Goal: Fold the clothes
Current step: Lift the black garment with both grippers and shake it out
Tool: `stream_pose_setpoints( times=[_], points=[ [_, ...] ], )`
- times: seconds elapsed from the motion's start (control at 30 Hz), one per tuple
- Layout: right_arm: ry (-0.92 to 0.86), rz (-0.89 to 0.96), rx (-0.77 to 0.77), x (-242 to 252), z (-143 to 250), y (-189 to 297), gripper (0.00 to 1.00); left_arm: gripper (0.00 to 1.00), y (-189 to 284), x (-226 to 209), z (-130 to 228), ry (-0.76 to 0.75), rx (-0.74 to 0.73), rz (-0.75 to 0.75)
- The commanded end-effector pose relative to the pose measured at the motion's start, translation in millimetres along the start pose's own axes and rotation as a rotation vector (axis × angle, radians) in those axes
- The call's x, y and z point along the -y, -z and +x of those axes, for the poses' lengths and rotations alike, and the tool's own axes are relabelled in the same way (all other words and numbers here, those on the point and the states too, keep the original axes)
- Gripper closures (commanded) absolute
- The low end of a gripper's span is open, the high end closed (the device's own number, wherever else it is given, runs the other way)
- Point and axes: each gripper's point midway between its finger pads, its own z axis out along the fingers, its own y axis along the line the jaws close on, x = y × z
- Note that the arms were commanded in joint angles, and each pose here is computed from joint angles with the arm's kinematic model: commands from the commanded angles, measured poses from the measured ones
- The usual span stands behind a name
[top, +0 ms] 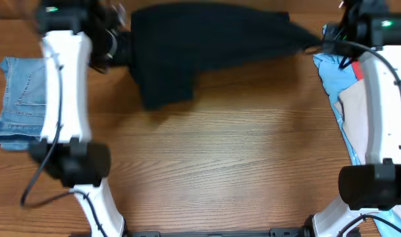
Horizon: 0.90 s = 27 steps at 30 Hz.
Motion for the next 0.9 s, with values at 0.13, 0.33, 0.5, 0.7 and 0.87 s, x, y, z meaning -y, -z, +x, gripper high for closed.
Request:
stream_pose_setpoints(
  times=[0.13, 0.33, 0.5, 0.7, 0.87],
  points=[
    [0.034, -0.105, -0.382, -24, 110, -60, 0.96, 0.96, -104, -28, 113, 0.055, -0.563, -0.015],
    [-0.021, -0.07, -0.567, -20, 161, -62, 0.96, 0.96, -114, -48, 165, 0.103, -0.715, -0.092],
    [-0.105, -0.012, -0.673, -7, 200, -71, 0.96, 0.96, -91, -60, 187, 0.158, -0.599, -0.208],
    [-0.182, 0.001, -0.665, 11, 217, -67, 0.96, 0.96, -72, -77, 211, 0.249, -0.41, -0.268],
    [-0.245, -0.016, -0.55, 27, 202, -41, 0.96, 0.96, -70, -88, 238, 0.315, -0.385, -0.274]
  ],
)
